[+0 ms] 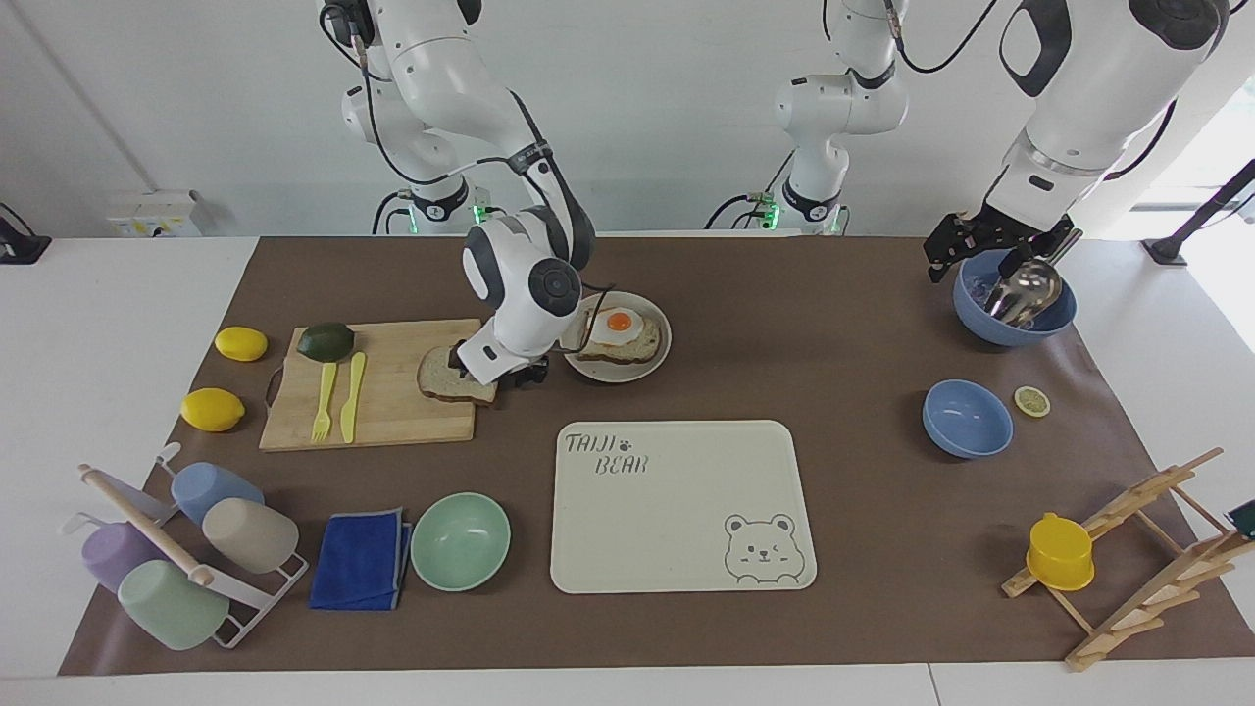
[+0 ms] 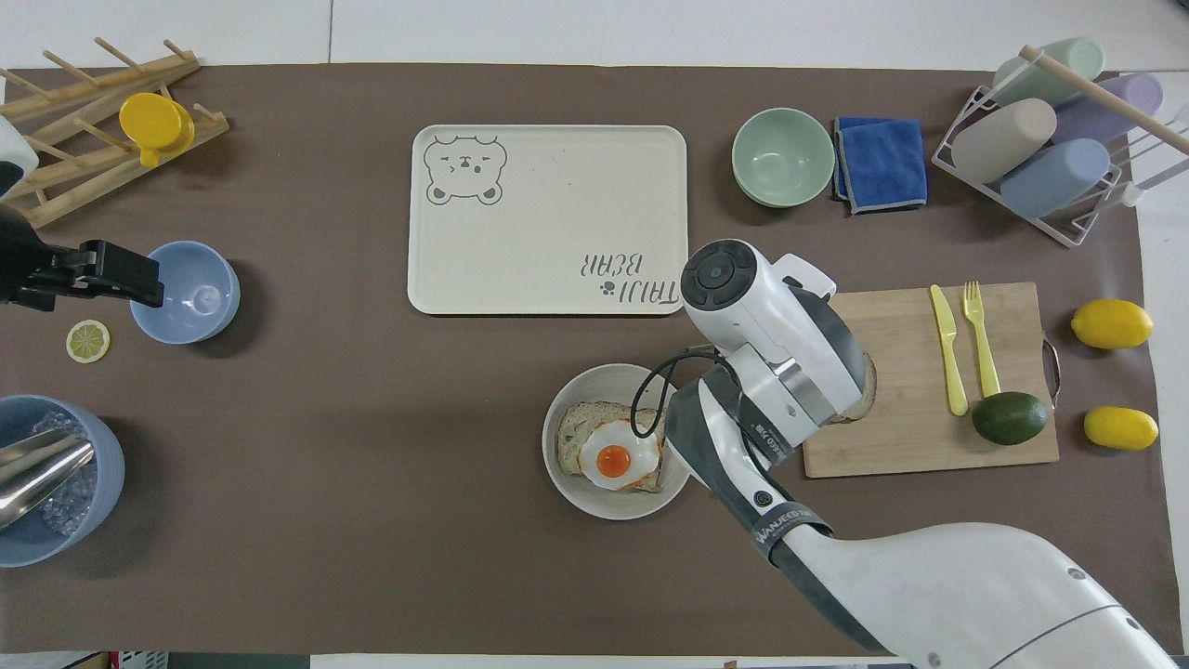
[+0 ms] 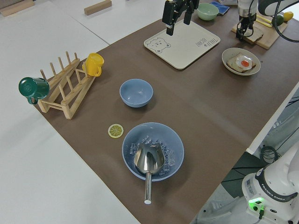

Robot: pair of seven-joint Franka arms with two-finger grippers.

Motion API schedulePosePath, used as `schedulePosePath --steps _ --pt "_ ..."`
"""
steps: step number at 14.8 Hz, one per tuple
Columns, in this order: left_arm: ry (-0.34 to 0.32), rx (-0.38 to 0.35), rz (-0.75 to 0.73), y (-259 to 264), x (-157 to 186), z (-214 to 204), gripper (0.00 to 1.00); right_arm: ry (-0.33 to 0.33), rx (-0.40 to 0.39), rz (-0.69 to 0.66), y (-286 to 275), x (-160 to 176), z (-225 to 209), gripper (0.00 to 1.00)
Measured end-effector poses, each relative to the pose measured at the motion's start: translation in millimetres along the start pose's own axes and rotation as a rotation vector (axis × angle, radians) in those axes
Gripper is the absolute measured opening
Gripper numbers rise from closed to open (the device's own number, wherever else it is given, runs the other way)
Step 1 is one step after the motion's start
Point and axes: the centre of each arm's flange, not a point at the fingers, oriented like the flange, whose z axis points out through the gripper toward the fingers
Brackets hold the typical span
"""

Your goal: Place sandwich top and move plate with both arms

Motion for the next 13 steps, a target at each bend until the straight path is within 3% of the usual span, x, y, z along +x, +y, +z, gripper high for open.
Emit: schedulePosePath --steps 3,5,9,13 --pt "0.0 0.0 0.0 0.0 0.0 0.0 1.0 -0.001 -0.029 -0.019 0.6 -4.5 7.7 1.0" --pt "0.0 0.0 0.0 0.0 0.0 0.0 1.0 -0.008 -0.033 -0.05 0.6 -6.0 11.6 0.95" --pt "0.0 0.0 0.0 0.0 0.0 0.0 1.0 -0.006 -0.034 -0.099 2.7 -6.8 5.4 0.52" --pt "0.0 0.0 0.0 0.0 0.0 0.0 1.0 -0.006 -0.041 -0.14 11.2 -4.7 -21.1 0.17"
